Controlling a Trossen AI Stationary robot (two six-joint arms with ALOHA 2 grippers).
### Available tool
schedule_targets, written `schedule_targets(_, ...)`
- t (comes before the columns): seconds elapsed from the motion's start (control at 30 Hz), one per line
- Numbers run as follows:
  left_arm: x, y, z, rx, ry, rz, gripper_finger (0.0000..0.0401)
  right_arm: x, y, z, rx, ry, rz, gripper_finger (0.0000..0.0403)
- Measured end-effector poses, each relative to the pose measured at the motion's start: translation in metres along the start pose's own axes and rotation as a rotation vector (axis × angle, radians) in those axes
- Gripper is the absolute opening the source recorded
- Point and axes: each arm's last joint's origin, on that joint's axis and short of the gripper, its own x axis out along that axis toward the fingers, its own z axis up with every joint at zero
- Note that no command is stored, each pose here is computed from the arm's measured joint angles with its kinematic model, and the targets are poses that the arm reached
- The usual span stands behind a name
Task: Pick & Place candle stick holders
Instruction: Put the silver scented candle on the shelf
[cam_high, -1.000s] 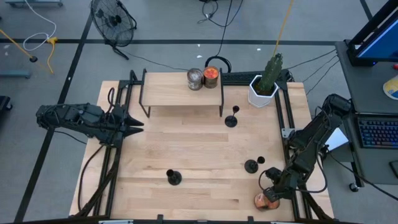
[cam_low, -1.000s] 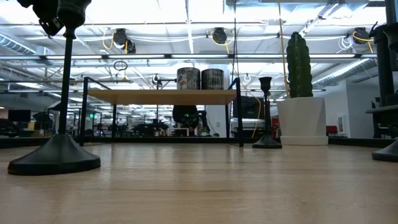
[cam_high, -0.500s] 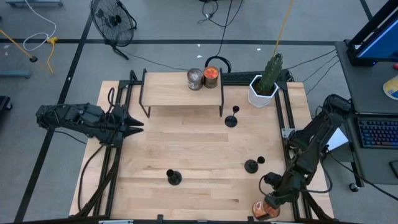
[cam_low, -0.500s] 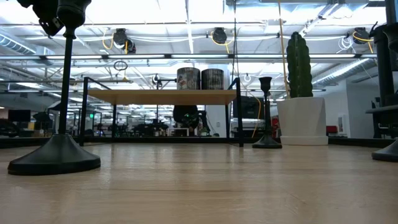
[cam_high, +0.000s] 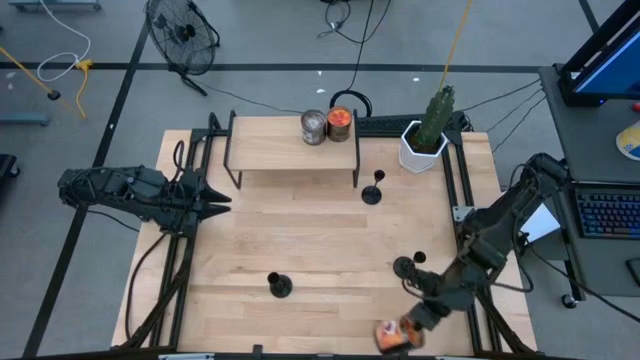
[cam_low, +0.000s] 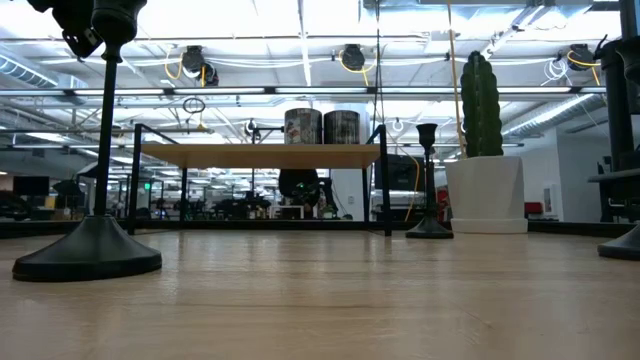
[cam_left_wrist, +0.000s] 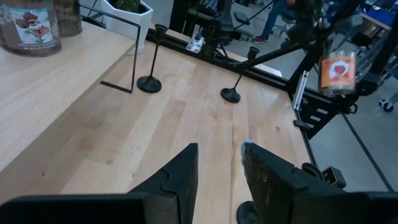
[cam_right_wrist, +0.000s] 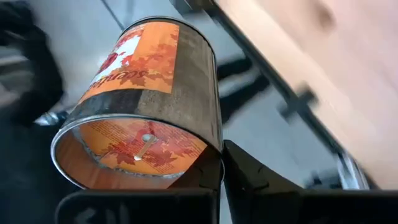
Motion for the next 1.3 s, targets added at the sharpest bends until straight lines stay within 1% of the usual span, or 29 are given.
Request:
schedule_targets(0.13,0.0,0.0,0.0,0.003,0.0,0.0,0.0131,-0.011,0.017,0.021,-0.091,-0.131,0.071,0.0)
schedule_targets(0.23,0.0,0.0,0.0,0.002,0.0,0.0,0.0131,-0.02,0.028,0.035,-0.153,-0.192,0.103,0.0)
schedule_targets(0.53,0.0,0.0,0.0,0.003,0.0,0.0,0.0131,-0.052,0.052,0.077,-0.318,-0.385,0.153,0.0)
schedule_targets(0.67,0.0,0.0,0.0,0.004,0.0,-0.001,0.0131,-0.068,0.057,0.093,-0.37,-0.452,0.117,0.0)
schedule_targets(0.93,0.0,0.0,0.0,0.021,0.0,-0.001,0.0131,-0.105,0.056,0.122,-0.393,-0.507,-0.006,0.0)
schedule_targets(1.17,0.0,0.0,0.001,-0.03,-0.007,-0.004,0.0131,-0.145,0.054,0.146,-0.384,-0.54,-0.038,0.0)
schedule_targets(1.3,0.0,-0.001,0.001,-0.037,-0.012,-0.007,0.0131,-0.165,0.05,0.157,-0.398,-0.55,-0.04,0.0)
